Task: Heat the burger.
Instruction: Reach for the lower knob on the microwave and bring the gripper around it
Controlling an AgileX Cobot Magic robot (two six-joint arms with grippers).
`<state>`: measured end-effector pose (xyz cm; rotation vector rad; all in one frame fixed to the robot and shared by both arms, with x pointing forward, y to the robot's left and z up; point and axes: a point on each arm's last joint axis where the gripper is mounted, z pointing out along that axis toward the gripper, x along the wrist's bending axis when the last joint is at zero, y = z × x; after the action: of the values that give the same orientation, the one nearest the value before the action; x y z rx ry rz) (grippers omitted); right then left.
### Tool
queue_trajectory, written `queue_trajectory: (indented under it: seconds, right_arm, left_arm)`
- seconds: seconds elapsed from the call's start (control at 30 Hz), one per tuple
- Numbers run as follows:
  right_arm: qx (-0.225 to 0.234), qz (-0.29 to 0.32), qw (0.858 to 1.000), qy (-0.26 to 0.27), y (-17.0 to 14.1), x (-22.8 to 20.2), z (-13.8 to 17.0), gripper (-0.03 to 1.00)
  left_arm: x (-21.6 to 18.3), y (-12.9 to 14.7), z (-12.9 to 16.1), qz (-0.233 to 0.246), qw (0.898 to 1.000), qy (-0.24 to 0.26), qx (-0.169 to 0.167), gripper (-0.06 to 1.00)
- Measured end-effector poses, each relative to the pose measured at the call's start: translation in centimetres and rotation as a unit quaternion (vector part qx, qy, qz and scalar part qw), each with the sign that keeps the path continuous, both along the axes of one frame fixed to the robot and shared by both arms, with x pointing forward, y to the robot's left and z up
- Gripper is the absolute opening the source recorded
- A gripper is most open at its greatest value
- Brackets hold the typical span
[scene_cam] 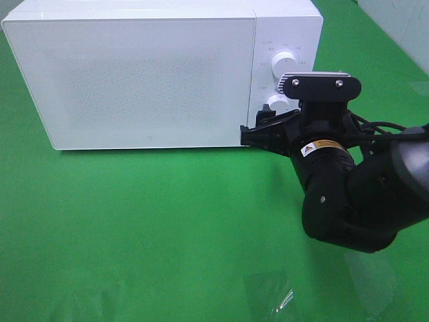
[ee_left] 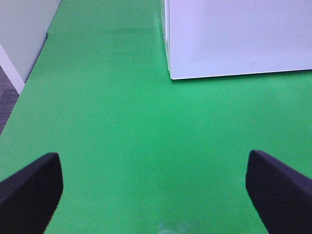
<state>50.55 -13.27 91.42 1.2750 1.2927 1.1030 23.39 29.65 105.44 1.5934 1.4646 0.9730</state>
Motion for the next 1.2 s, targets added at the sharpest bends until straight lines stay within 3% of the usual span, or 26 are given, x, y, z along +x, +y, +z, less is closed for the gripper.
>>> queue_trajectory:
  seconds: [0.33,1.2]
  right_arm:
    - [-0.028,-0.005,1.0,-0.009,0.3,2.8,-1.0,0.77]
    - [-0.032,0.008,0.999,0.009,1.2,5.6,-2.8,0.77]
  left_arm:
    - [0.0,0.0,0.0,0.0,1.0,0.0,0.0,0.93]
    - [0.0,0.0,0.0,0.0,1.0,0.0,0.0,0.93]
